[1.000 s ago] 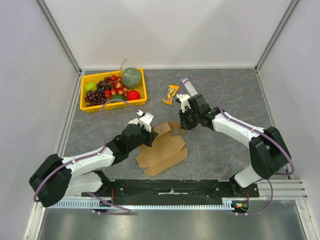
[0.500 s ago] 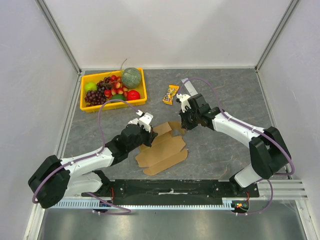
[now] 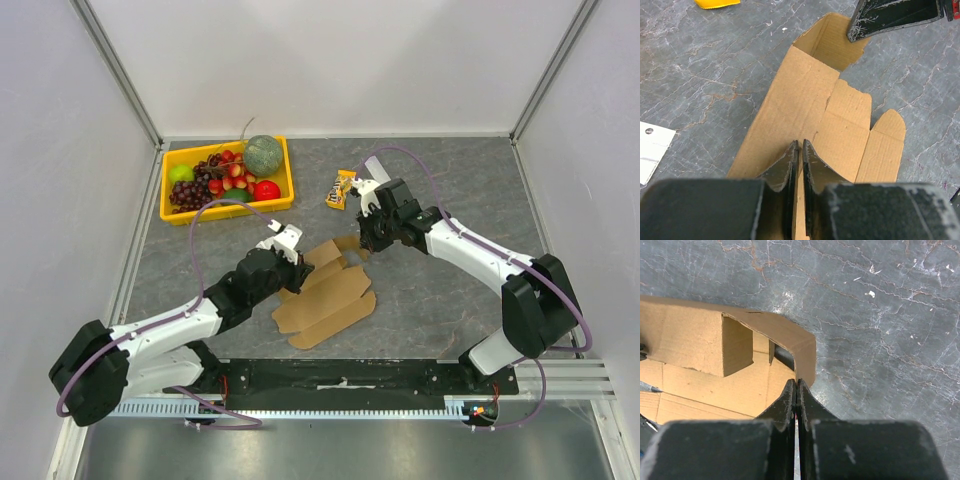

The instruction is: Fold the paper box

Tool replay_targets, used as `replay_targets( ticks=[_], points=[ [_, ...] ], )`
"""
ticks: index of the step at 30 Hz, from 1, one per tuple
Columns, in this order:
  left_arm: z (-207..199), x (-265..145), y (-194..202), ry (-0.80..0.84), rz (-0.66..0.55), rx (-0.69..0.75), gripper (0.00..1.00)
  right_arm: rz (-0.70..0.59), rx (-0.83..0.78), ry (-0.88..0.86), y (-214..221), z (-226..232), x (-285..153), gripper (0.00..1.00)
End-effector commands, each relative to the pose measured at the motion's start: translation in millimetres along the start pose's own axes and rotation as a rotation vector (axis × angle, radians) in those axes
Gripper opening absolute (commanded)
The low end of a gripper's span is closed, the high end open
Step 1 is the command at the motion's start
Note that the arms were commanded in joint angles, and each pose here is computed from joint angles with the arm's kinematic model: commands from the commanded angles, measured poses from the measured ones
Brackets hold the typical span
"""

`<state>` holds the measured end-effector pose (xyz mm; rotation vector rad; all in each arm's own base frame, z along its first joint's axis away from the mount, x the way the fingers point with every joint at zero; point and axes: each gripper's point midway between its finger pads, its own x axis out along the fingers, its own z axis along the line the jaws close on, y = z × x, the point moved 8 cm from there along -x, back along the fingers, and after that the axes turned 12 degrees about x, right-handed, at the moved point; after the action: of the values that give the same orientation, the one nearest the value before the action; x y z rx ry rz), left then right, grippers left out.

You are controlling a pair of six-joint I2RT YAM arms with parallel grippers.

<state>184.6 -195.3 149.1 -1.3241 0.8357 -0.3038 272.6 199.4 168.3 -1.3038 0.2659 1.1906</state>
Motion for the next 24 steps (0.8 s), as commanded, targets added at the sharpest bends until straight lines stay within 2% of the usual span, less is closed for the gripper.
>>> replay_targets(
  ticks=[1, 24],
  points=[
    [-0.8, -1.9, -11.1, 0.004, -0.030, -0.020, 0.12, -0.020, 0.015, -0.041, -12.7, 9.1, -5.1, 0.00],
    [-2.6, -0.4, -11.9, 0.027, -0.028, -0.015, 0.12, 0.009, 0.065, -0.084, -5.5, 29.9, 0.5, 0.00]
  ],
)
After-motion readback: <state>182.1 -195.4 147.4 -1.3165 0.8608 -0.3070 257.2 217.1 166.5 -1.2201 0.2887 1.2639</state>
